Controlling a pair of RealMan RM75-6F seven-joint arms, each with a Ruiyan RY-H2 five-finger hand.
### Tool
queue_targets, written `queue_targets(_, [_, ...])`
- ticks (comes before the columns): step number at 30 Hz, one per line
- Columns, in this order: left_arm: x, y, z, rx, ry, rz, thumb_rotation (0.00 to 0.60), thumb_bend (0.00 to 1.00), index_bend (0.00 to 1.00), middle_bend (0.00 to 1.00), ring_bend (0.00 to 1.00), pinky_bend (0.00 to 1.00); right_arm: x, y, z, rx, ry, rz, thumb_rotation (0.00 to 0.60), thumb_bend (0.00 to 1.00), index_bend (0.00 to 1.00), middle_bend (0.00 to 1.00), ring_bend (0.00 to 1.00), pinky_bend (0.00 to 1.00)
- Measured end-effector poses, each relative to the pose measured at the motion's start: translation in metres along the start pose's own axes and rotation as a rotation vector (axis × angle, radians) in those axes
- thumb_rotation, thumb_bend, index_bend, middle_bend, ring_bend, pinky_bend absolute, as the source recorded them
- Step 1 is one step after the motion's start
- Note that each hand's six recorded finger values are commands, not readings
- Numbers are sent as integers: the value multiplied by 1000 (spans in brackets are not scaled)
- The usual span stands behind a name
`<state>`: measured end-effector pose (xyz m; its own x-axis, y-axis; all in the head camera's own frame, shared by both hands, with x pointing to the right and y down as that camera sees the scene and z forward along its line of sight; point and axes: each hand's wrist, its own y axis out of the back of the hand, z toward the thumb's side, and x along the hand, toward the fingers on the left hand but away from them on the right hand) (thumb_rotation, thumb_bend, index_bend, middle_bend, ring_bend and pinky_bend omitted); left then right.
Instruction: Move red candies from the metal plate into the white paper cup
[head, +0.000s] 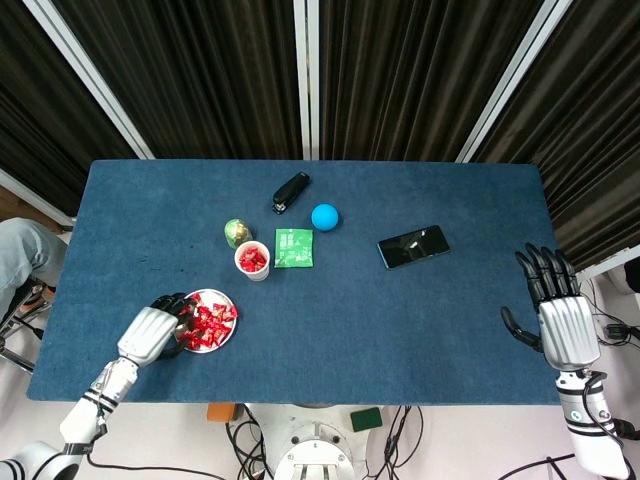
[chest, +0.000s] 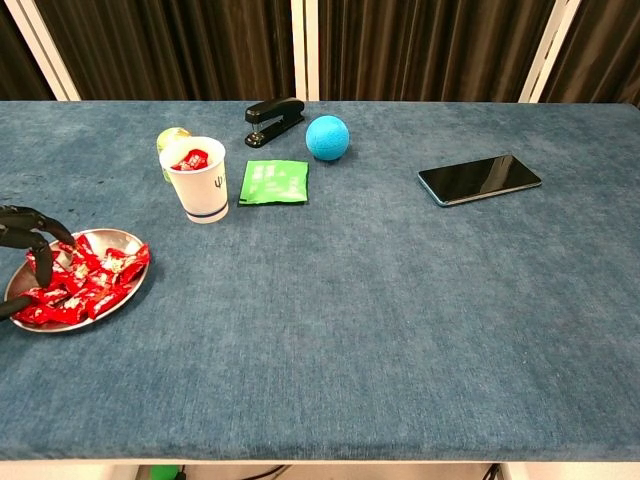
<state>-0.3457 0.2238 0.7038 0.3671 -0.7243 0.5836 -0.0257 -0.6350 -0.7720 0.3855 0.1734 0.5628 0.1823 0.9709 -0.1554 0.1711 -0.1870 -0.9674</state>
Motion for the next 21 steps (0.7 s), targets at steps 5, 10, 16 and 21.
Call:
queue_targets(5, [2, -2, -1, 1, 3, 4, 600, 391, 579, 217, 118, 208, 0, -1, 0, 0, -2, 3, 600, 318, 0, 0, 0, 0])
queue_targets(10, [4, -1, 0, -6, 0, 16, 600, 396, 615, 231, 118, 209, 0, -1, 0, -1, -3, 3, 600, 318, 0, 0, 0, 0])
queue_targets(16, [1, 5, 2, -21, -10, 43, 600, 396, 629, 235, 118, 209, 0, -1, -1, -2, -3, 2, 600, 318, 0, 0, 0, 0])
queue_targets(21, [-5, 17, 3, -33, -16, 61, 600, 396, 629, 235, 118, 209, 0, -1, -2, -4, -5, 1, 600, 317, 0, 0, 0, 0])
